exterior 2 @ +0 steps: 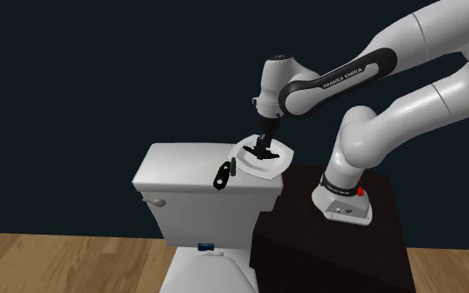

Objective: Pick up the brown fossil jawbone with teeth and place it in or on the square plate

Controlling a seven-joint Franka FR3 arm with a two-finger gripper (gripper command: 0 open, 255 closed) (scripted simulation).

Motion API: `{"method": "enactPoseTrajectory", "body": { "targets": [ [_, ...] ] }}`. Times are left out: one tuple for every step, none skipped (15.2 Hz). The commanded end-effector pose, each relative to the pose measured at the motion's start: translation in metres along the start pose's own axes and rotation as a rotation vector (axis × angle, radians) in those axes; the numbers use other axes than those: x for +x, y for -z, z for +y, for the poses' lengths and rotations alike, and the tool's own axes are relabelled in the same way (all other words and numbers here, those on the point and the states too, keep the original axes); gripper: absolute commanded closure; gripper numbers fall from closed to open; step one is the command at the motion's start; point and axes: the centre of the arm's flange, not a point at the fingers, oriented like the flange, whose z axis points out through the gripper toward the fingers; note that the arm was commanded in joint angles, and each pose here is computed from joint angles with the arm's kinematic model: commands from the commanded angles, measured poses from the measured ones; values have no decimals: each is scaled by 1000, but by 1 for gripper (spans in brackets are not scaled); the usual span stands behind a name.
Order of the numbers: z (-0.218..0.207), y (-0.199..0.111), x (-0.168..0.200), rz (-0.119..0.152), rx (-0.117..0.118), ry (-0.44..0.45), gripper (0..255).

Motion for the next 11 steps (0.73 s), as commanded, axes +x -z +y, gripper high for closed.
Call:
{"method": "enactPoseTrajectory", "body": {
  "targets": [
    [0,0,0,0,0,0,0],
    [0,0,0,0,0,0,0],
    [0,0,0,0,0,0,0],
    [0,13,0,0,0,0,0],
    [0,26,0,0,0,0,0],
    [0,40,0,0,0,0,0],
    [0,50,0,0,0,0,0],
    [0,50,0,0,0,0,0],
    [0,50,0,0,0,0,0],
    [0,50,0,0,0,0,0],
    [0,50,0,0,0,0,0]
  ]
}}
